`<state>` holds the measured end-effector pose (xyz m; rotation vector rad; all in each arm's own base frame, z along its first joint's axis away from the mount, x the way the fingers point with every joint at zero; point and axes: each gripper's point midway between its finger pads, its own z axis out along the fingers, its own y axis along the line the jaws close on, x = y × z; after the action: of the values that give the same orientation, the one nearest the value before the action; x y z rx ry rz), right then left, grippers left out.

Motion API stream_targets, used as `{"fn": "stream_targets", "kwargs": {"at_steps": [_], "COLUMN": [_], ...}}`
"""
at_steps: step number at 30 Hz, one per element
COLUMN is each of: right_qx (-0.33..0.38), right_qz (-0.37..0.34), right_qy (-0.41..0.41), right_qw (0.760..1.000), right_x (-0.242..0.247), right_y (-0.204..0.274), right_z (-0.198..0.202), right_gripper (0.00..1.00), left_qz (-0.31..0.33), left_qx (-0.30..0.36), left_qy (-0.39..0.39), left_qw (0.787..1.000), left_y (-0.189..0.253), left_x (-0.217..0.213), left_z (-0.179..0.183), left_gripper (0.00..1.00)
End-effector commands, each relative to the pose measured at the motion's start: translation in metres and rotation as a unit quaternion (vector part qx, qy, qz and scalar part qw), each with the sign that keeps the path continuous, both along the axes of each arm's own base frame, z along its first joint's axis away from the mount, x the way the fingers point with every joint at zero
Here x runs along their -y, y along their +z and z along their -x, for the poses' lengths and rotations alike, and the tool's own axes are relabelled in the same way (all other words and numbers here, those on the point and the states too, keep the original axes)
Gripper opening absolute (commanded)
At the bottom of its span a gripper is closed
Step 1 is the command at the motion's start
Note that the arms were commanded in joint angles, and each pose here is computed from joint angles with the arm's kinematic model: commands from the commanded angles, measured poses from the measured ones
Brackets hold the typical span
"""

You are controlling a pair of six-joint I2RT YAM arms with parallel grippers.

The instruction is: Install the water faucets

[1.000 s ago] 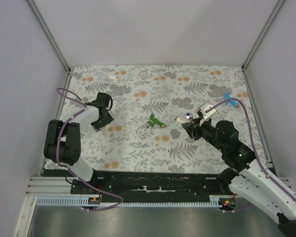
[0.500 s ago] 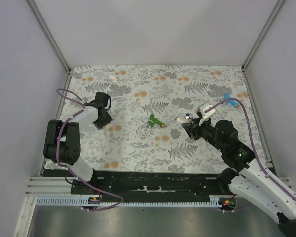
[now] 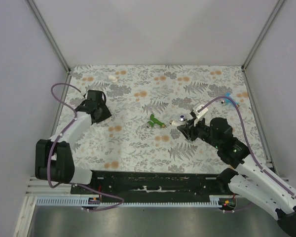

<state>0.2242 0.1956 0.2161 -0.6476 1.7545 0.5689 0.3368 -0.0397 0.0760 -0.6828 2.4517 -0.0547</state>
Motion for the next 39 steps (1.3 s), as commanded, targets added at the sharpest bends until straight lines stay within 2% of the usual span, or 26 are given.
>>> {"fn": "stream_targets", "kwargs": {"at_steps": [1, 4, 8, 9, 13, 16, 21, 28, 34, 36, 39], "right_qx": [0.059, 0.073, 0.065, 0.066, 0.107, 0.133, 0.193, 0.285, 0.348, 0.364, 0.384], "right_qz": [-0.051, -0.074, -0.088, -0.086, -0.124, -0.119, -0.092, -0.086, -0.082, -0.082, -0.081], "right_qy": [0.066, 0.076, 0.081, 0.096, 0.123, 0.142, 0.185, 0.252, 0.290, 0.301, 0.319], "right_qw": [0.995, 0.992, 0.991, 0.989, 0.979, 0.974, 0.959, 0.921, 0.888, 0.878, 0.863], "right_x": [-0.028, -0.037, -0.045, -0.050, -0.063, -0.069, -0.077, -0.084, -0.088, -0.088, -0.090], "right_y": [0.047, 0.056, 0.065, 0.064, 0.084, 0.091, 0.107, 0.139, 0.170, 0.179, 0.192], "right_z": [0.001, -0.004, -0.008, -0.006, -0.008, -0.010, -0.006, 0.014, 0.028, 0.033, 0.039], "right_gripper": [0.00, 0.02, 0.00, 0.00, 0.00, 0.00, 0.00, 0.00, 0.00, 0.00, 0.00], "left_qz": [0.037, 0.077, 0.141, 0.157, 0.244, 0.304, 0.355, 0.397, 0.470, 0.484, 0.496], "left_qx": [0.122, 0.175, 0.248, 0.266, 0.308, 0.324, 0.348, 0.391, 0.417, 0.419, 0.413], "left_qy": [-0.115, -0.182, -0.269, -0.289, -0.388, -0.441, -0.497, -0.509, -0.485, -0.484, -0.476], "left_qw": [0.985, 0.965, 0.920, 0.906, 0.834, 0.780, 0.711, 0.655, 0.609, 0.597, 0.597], "left_y": [0.063, 0.097, 0.142, 0.153, 0.185, 0.204, 0.233, 0.278, 0.310, 0.316, 0.317], "left_x": [0.028, 0.052, 0.087, 0.095, 0.134, 0.154, 0.169, 0.177, 0.175, 0.176, 0.178], "left_z": [-0.016, -0.012, -0.001, 0.002, 0.022, 0.038, 0.065, 0.098, 0.123, 0.130, 0.136], "left_gripper": [0.11, 0.08, 0.08, 0.03, 0.02, 0.02, 0.02, 0.02, 0.02, 0.02, 0.02]}}
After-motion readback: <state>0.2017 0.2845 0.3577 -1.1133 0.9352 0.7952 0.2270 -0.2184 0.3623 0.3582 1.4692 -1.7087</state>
